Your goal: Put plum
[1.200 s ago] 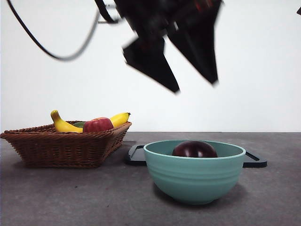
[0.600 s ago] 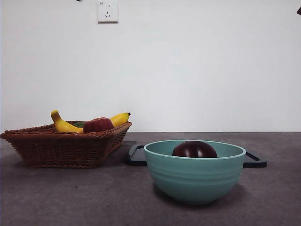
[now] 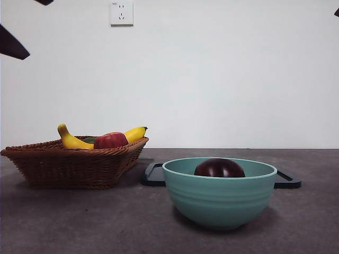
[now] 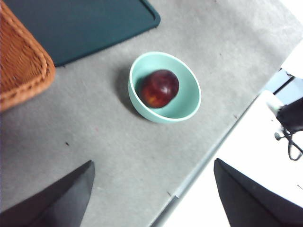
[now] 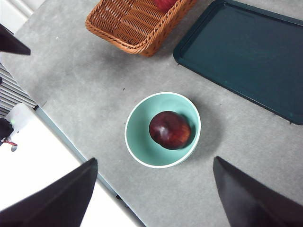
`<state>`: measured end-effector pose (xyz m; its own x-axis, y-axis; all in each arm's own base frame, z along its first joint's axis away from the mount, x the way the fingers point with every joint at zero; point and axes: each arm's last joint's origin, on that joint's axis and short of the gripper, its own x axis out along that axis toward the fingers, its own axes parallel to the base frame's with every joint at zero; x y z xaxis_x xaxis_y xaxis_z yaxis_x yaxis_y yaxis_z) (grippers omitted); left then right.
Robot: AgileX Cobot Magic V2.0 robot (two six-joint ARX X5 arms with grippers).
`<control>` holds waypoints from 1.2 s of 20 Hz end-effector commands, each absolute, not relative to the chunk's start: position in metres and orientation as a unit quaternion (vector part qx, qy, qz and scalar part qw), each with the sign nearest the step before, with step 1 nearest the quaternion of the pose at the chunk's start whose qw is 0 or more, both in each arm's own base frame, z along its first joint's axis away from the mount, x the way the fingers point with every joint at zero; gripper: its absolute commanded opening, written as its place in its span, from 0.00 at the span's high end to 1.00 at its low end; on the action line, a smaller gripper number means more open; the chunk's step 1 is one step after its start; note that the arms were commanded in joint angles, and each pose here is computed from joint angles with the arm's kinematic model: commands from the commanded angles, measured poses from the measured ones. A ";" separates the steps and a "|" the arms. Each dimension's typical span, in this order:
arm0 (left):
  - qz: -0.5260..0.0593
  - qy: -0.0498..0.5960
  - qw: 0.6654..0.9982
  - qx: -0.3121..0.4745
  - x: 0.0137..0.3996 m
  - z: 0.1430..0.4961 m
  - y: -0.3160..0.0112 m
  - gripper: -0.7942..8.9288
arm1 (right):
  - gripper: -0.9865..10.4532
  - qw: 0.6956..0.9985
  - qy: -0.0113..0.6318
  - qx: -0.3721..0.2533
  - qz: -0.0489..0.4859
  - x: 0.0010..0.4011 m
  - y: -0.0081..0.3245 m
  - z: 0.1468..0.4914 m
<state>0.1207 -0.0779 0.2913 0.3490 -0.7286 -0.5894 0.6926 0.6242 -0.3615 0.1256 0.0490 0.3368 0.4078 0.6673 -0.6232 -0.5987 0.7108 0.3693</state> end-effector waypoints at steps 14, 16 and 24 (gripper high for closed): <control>-0.454 0.369 0.810 -0.033 0.120 0.294 -0.080 0.51 | 0.58 0.808 0.463 0.086 0.353 0.164 0.068 0.277; -0.454 0.369 0.810 -0.033 0.120 0.294 -0.080 0.51 | 0.61 0.805 0.471 0.089 0.349 0.172 0.076 0.258; -0.454 0.369 0.810 -0.033 0.120 0.294 -0.080 0.51 | 0.69 0.813 0.496 0.032 0.304 0.197 0.112 0.216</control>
